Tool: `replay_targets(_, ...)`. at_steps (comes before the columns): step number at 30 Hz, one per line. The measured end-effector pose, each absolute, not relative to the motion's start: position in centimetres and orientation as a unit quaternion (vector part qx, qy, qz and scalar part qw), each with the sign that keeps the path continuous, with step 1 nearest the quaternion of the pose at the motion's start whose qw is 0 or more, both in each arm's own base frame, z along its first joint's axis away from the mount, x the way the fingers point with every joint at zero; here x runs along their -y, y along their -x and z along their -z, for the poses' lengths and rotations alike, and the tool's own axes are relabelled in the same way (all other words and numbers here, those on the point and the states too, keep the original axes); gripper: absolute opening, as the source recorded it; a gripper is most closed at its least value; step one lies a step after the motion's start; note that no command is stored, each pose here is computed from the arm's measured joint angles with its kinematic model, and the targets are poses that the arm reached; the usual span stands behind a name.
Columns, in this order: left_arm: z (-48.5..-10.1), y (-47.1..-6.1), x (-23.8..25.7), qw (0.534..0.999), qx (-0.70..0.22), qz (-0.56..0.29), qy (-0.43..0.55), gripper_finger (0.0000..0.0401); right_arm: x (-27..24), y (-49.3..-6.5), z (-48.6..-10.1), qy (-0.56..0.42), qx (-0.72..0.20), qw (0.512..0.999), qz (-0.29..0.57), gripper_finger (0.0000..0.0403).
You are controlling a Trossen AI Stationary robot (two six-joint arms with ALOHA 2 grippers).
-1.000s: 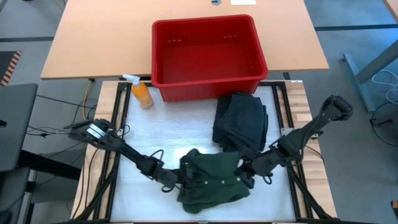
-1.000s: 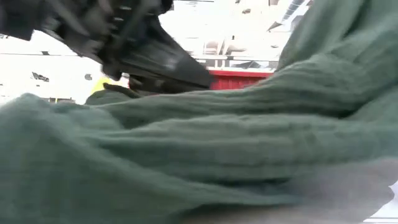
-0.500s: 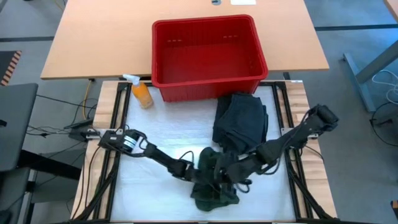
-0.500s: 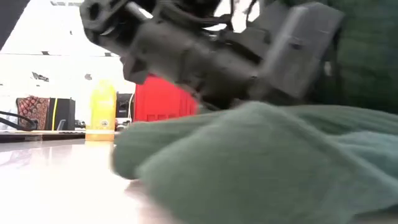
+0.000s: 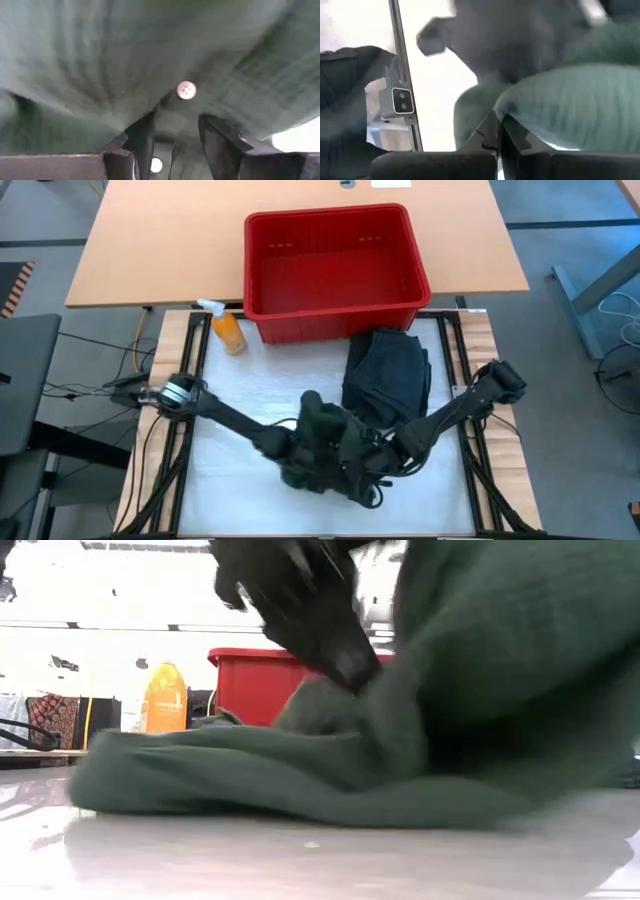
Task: Fold Laundry from Bin
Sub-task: Fold the green button down shirt
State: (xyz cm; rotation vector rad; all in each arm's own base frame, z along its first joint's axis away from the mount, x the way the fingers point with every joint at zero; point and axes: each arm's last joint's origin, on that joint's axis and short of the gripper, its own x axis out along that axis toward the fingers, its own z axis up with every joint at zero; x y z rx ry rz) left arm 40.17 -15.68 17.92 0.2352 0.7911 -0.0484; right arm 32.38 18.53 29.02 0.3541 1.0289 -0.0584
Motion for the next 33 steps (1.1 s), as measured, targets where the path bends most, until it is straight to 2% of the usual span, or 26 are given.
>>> replay_targets(5, -21.7, -35.5, 16.7, 0.928, -0.344, 0.038, -0.135, 0.0142, -18.3, -31.9, -29.7, -0.159, -0.479, 0.862, 0.042, 0.002)
replay_targets(8, -23.1, -31.5, 16.2, 0.938, -0.321, -0.001, -0.128, 0.0142, -18.3, -31.7, -29.8, -0.156, -0.479, 0.863, 0.043, 0.002)
replay_targets(12, -19.2, -25.9, 13.8, 0.946, -0.308, -0.082, -0.053, 0.0142, -18.4, -31.7, -29.8, -0.156, -0.479, 0.863, 0.042, 0.002)
replay_targets(16, -13.6, -22.3, 11.6, 0.963, -0.22, -0.122, 0.098, 0.0142, -18.3, -31.7, -29.8, -0.157, -0.479, 0.863, 0.044, 0.002)
replay_targets(18, -11.5, -21.3, 10.9, 0.964, -0.18, -0.133, 0.143, 0.0141, -18.1, -31.8, -29.8, -0.16, -0.479, 0.862, 0.047, 0.002)
replay_targets(21, -10.2, -21.6, 10.9, 0.965, -0.14, -0.142, 0.171, 0.0135, -17.9, -32.0, -29.8, -0.168, -0.478, 0.861, 0.053, 0.002)
replay_targets(23, -9.4, -22.9, 11.6, 0.965, -0.149, -0.138, 0.165, 0.0127, -17.6, -32.1, -29.8, -0.176, -0.478, 0.859, 0.058, 0.002)
replay_targets(33, -6.9, -33.7, 15.8, 0.972, -0.201, -0.056, 0.111, 0.0088, -15.5, -33.3, -29.8, -0.213, -0.493, 0.843, 0.046, 0.002)
